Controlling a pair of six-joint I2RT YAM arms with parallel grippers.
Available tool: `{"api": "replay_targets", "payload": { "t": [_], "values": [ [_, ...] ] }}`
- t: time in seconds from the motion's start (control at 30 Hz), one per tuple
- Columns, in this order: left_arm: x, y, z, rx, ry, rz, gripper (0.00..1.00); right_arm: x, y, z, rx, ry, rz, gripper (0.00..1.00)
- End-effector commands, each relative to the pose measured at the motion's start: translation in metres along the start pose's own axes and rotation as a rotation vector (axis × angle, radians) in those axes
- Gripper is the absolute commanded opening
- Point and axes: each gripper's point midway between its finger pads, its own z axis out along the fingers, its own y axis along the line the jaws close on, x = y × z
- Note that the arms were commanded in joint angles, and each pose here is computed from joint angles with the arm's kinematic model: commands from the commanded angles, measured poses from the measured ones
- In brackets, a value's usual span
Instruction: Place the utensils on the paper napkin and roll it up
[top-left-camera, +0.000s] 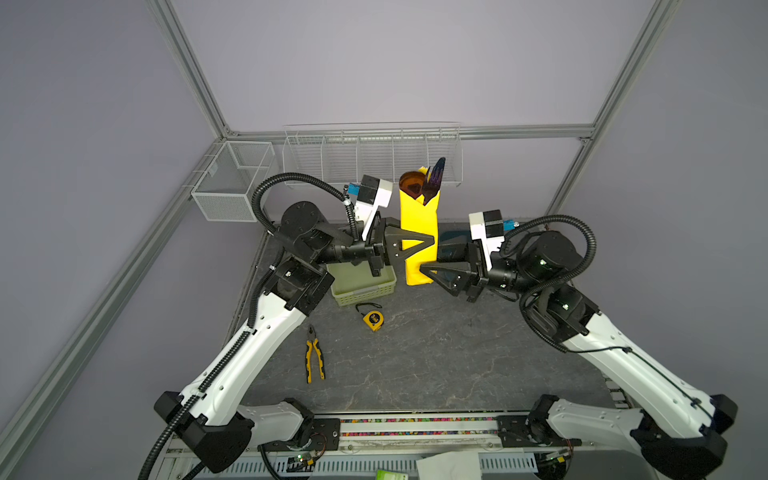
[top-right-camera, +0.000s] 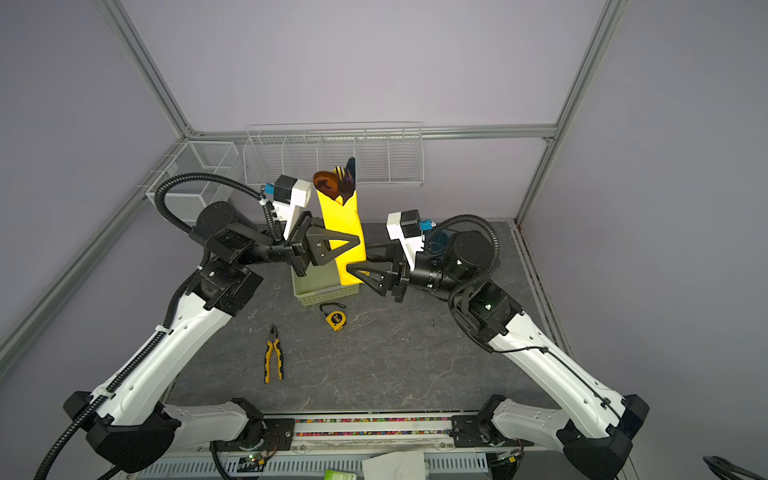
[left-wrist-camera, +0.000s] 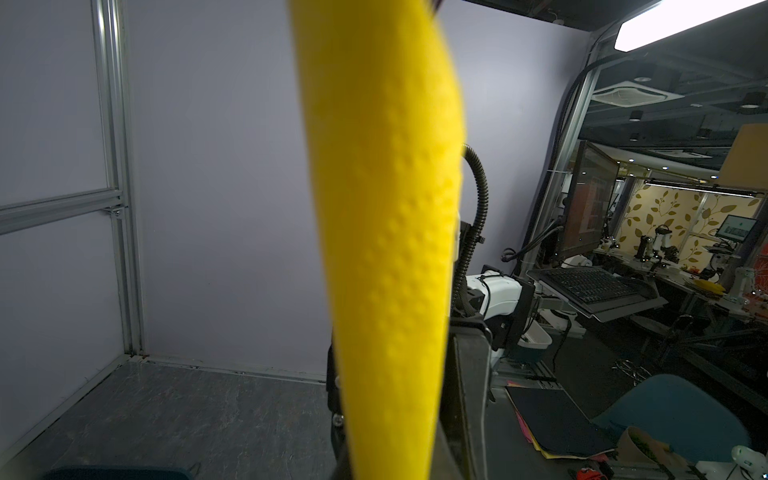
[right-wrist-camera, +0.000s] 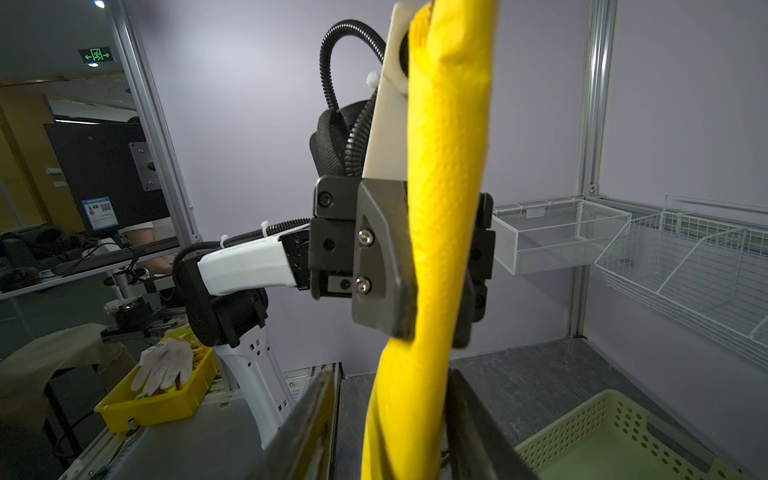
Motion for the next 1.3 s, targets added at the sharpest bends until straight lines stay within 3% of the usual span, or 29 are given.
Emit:
{"api": "replay_targets", "payload": {
  "t": [0.0,0.13,0.27,0.37,0.47,0.7,1.27],
  "values": [
    [-0.018,-0.013,-0.002,0.010,-0.031,0.068,0.03,-0.017,0.008,0.000,-0.034,-0.029,-0.046,0.45],
    [-0.018,-0.013,-0.003,0.006,-0.031,0.067,0.03,-0.015,0.003,0.002,-0.017,-0.028,-0.042,0.34],
    [-0.018,-0.013,-0.003,0.003,-0.029,0.060,0.03,-0.014,-0.003,0.001,0.026,-0.020,-0.042,0.15],
    [-0.017,-0.012,-0.004,-0.008,-0.028,0.057,0.11,-0.015,-0.002,-0.001,0.031,-0.024,-0.057,0.06],
    [-0.014,-0.009,-0.007,-0.044,-0.019,0.061,0.18,-0.018,-0.003,-0.004,0.053,-0.039,-0.070,0.06],
    [-0.010,-0.005,-0.015,-0.109,-0.003,0.069,0.22,-0.021,-0.004,-0.011,0.085,-0.048,-0.089,0.06],
    [-0.007,-0.004,-0.021,-0.123,-0.004,0.067,0.22,-0.025,0.000,-0.014,0.081,-0.070,-0.091,0.06]
  ]
}}
